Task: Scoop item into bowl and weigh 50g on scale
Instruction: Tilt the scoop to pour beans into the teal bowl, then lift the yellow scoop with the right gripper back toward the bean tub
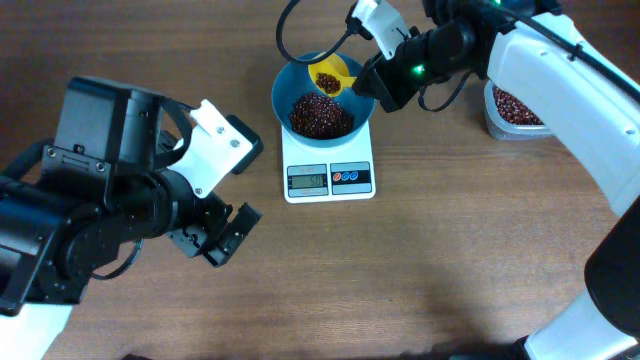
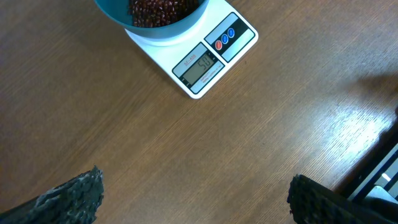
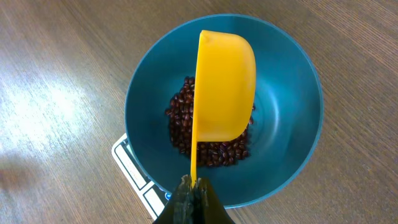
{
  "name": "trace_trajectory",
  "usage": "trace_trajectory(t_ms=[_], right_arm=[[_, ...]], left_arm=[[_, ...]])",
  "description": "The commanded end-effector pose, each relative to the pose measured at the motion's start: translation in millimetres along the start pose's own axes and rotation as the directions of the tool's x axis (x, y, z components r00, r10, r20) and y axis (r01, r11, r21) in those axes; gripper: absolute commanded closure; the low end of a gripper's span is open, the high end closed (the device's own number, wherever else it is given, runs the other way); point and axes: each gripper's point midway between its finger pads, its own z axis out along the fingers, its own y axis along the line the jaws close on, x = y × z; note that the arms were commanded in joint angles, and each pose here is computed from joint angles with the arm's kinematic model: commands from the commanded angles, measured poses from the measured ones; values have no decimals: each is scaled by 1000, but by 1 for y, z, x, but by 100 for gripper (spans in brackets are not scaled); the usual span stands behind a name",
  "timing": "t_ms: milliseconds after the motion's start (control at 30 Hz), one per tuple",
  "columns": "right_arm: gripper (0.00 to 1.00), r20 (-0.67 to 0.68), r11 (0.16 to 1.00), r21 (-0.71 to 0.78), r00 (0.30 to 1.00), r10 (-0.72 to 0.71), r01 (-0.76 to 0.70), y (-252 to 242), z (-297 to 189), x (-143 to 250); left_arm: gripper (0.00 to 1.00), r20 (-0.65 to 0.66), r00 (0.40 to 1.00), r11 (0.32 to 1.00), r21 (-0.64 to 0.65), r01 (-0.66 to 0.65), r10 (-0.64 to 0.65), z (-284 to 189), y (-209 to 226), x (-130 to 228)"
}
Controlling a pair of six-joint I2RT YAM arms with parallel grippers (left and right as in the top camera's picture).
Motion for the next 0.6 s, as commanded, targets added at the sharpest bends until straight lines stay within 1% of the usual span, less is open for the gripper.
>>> trace_trajectory(t_ms=[0,267,400,567], right_arm=[[96,44,999,17,999,-29,28,7,-15,-17],[96,46,1000,11,999,-28,28,8,-15,-17],[96,55,999,-40,998,-22,24,17,-15,-18],[96,38,998,-58,999,-8,10,20,-15,-13]], left_arm=[[1,10,1000,1000,9,-7,7,-2,-1,-2],[1,10,1000,1000,9,-7,7,-2,-1,-2],[1,10,1000,1000,9,-7,7,-2,-1,-2],[1,10,1000,1000,9,-7,7,-2,-1,-2]])
